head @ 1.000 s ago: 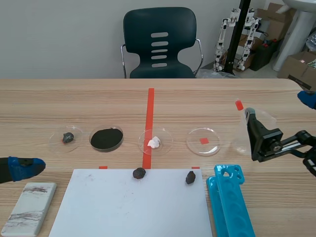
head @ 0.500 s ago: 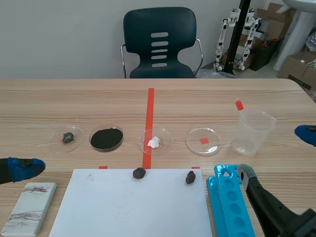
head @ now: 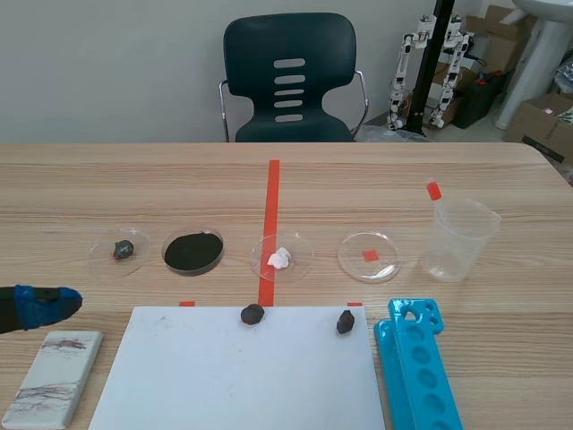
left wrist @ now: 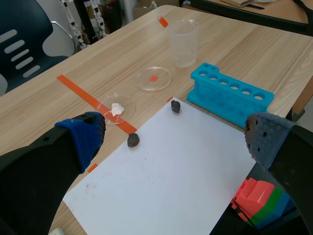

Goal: Return to the home posture

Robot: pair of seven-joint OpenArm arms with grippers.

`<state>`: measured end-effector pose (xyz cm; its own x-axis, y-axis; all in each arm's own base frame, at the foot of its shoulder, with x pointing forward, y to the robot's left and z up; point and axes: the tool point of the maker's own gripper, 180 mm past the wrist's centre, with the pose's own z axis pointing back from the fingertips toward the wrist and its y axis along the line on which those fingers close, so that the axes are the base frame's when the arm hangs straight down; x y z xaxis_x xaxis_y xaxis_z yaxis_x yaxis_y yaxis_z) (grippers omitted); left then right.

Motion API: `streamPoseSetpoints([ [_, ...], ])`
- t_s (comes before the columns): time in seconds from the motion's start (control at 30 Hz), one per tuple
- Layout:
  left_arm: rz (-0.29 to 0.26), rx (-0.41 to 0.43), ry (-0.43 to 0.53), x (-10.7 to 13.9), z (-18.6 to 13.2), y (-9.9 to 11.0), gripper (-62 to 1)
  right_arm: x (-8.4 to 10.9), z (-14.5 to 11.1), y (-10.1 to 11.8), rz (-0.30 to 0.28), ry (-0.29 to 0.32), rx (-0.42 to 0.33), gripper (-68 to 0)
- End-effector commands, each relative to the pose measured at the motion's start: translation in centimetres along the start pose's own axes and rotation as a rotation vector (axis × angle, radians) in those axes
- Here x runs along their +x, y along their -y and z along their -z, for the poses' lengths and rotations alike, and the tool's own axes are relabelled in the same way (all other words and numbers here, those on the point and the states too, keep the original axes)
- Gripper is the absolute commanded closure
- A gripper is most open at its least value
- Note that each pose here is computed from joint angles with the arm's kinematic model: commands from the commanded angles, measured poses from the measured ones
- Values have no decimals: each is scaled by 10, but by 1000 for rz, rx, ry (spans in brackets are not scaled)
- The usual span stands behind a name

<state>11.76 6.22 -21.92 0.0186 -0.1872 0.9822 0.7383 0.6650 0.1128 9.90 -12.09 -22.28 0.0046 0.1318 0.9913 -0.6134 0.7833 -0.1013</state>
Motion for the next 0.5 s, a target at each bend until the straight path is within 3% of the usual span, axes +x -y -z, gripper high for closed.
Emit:
streamPoseSetpoints([
  [0.0, -8, 5, 30, 7, 1, 0, -598, 6, -1, 1, 2, 23, -3, -647],
  [0.47, -8, 5, 30, 7, 1, 0, -598, 17, 2, 6, -32, 47, -2, -647],
])
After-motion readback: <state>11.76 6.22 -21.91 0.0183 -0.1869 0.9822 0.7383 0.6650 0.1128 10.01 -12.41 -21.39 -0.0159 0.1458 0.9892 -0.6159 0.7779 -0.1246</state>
